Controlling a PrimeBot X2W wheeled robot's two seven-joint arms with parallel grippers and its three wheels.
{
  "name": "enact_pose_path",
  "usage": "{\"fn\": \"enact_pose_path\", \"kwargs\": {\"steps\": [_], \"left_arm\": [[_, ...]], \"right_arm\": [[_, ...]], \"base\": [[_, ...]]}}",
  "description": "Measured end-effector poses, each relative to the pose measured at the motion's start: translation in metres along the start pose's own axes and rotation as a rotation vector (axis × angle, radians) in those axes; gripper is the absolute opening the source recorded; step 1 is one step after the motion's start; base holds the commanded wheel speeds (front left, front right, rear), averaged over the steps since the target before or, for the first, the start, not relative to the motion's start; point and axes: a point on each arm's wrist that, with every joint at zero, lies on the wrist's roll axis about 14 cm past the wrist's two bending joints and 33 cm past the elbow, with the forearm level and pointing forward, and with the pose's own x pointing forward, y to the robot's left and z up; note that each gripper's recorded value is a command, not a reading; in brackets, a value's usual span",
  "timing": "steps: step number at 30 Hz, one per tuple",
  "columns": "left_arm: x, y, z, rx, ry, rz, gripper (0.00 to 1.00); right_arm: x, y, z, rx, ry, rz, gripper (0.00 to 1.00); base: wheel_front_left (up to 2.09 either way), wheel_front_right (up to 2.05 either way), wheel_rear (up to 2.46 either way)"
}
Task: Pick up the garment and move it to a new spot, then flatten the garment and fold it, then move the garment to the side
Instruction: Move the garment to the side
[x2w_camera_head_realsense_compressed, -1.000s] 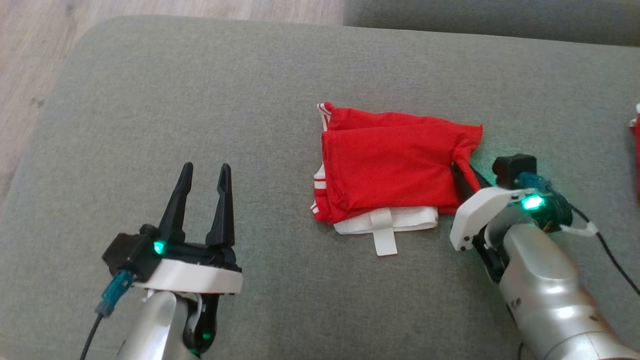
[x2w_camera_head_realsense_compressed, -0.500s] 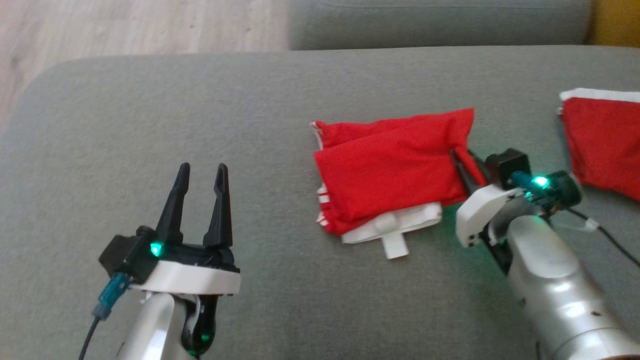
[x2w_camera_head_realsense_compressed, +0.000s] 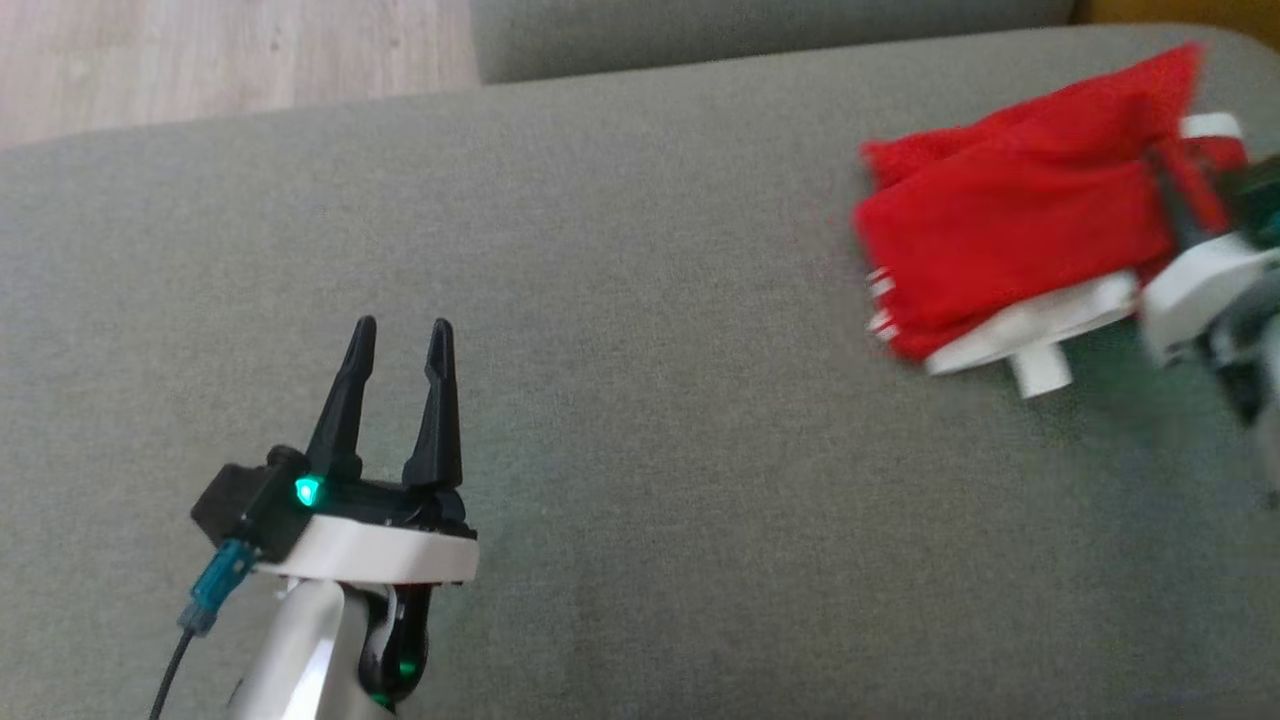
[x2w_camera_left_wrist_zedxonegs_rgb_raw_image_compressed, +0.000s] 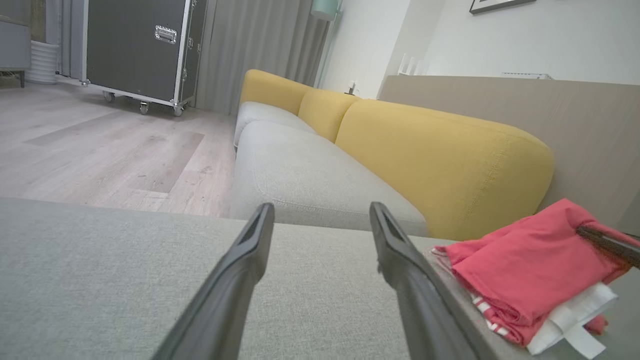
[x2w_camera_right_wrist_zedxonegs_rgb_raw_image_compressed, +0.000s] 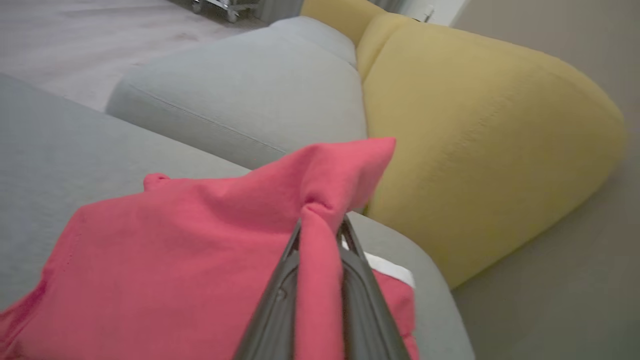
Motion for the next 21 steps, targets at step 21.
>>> {"fn": "enact_pose_path", "kwargs": {"steps": [21], "left_arm": [[0.031, 0.012, -0.012, -0.012, 0.011, -0.019, 1.0]], "right_arm": [[0.012, -0.081, -0.066, -0.1, 0.231, -0.129, 0.0]], "base": [[0.0, 0.0, 0.0]]}}
